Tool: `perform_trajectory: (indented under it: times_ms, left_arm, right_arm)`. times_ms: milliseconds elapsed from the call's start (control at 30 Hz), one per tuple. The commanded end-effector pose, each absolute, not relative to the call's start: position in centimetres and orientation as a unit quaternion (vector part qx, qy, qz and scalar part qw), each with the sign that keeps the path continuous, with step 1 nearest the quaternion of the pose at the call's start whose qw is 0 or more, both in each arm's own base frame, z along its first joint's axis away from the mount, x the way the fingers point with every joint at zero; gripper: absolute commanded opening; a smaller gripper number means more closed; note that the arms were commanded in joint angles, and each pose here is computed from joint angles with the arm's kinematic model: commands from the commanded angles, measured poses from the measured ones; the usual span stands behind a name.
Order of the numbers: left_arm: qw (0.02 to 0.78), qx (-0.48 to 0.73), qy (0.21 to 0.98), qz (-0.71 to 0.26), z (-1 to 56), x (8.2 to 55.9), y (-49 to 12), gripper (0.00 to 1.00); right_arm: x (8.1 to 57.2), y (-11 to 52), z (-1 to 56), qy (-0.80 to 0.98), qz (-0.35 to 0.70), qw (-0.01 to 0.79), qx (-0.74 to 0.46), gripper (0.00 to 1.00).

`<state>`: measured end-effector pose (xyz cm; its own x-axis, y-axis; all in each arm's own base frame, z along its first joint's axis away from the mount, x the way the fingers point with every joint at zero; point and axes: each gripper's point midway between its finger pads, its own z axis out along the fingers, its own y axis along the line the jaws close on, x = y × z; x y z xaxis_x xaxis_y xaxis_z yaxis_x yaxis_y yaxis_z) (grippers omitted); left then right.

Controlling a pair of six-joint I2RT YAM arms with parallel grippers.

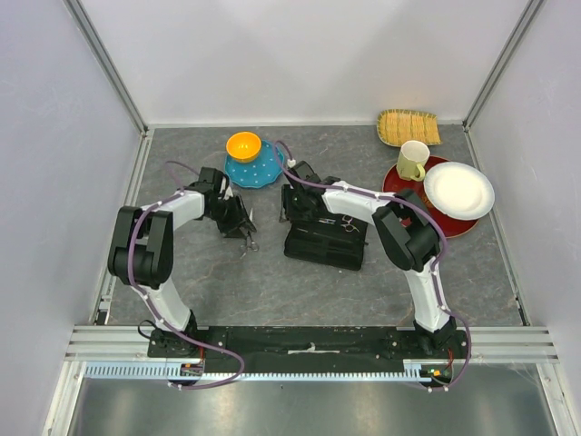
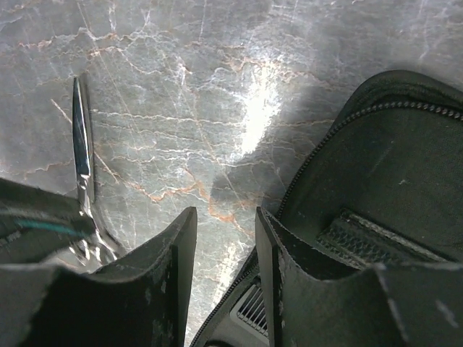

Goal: Sort the hair-cutting tools

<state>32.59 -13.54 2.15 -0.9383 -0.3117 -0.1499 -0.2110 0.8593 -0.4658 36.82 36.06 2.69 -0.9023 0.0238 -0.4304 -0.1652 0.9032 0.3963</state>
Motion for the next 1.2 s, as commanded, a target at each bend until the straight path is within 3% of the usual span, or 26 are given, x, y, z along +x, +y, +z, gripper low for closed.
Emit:
perform_trajectory:
  times_ms: [0, 367, 567, 767, 933, 1167]
  left_arm:
    - [0.078, -0.130, 0.951, -0.271, 2.7, 29.7, -15.3, 0.51]
    - [0.193, -0.220, 0.941, -0.170, 7.0, 32.9, -7.4, 0.51]
    - [0.248, -0.260, 0.924, -0.133, 9.4, 33.1, -4.7, 0.52]
    - [0.296, -0.298, 0.904, -0.079, 11.0, 32.7, -2.0, 0.54]
    - [0.325, -0.328, 0.885, -0.053, 11.9, 32.1, 0.4, 0.59]
    - [0.321, -0.317, 0.890, -0.067, 11.6, 32.3, -0.2, 0.60]
  right_arm:
    - [36.3, 36.7, 5.0, 0.950, 0.203, 0.228, -0.059, 0.46]
    - [32.7, 43.2, 7.4, 0.928, 0.200, 0.258, -0.177, 0.50]
    - [31.5, 45.4, 6.0, 0.918, 0.180, 0.268, -0.232, 0.53]
    - [32.6, 44.9, 3.4, 0.933, 0.112, 0.273, -0.204, 0.54]
    - [32.7, 44.7, 2.0, 0.938, 0.095, 0.265, -0.201, 0.50]
    - [32.3, 43.2, 0.5, 0.947, 0.039, 0.234, -0.216, 0.35]
